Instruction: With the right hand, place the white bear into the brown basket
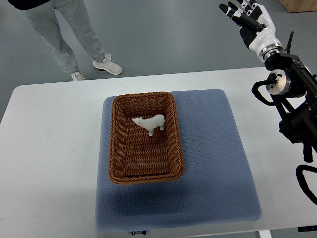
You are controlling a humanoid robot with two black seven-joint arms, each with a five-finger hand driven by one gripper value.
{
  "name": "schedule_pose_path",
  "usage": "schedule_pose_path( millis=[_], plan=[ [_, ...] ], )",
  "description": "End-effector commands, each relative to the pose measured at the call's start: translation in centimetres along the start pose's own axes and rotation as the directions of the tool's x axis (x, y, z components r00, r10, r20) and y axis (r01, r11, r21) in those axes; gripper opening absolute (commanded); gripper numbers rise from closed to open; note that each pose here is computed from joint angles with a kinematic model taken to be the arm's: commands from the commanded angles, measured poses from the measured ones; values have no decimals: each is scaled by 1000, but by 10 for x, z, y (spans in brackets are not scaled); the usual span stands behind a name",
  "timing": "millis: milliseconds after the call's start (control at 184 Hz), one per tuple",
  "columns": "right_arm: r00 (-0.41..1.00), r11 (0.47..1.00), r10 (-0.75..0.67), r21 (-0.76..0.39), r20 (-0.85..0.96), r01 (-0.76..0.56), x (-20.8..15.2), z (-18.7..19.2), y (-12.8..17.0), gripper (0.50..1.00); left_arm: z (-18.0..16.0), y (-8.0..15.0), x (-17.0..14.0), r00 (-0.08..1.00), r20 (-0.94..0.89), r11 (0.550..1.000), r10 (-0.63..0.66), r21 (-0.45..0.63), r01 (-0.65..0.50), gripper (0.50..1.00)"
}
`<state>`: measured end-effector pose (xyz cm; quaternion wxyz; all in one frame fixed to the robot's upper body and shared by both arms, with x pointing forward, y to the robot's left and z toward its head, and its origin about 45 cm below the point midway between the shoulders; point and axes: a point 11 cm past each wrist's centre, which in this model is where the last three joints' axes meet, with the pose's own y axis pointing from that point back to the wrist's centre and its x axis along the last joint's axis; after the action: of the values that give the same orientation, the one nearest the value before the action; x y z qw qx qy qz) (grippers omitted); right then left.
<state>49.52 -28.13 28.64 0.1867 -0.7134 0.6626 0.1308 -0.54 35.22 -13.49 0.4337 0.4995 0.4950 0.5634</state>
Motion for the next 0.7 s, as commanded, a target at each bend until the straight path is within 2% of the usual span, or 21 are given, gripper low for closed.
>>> schedule_pose_path(
  millis=[0,169,332,692],
  plan=[
    [988,995,92,-40,125,-88,26,15,3,917,0,0,0,1000,0,1000,0,1,0,1000],
    [952,983,176,-87,252,-159,49,31,10,917,0,0,0,1000,0,1000,0,1,0,1000],
    [933,986,158,-110,324,-129,51,50,19,917,0,0,0,1000,0,1000,0,-1,0,1000],
    [948,976,163,-189,273,-113,45,96,37,919,0,0,0,1000,0,1000,0,1,0,1000]
  ],
)
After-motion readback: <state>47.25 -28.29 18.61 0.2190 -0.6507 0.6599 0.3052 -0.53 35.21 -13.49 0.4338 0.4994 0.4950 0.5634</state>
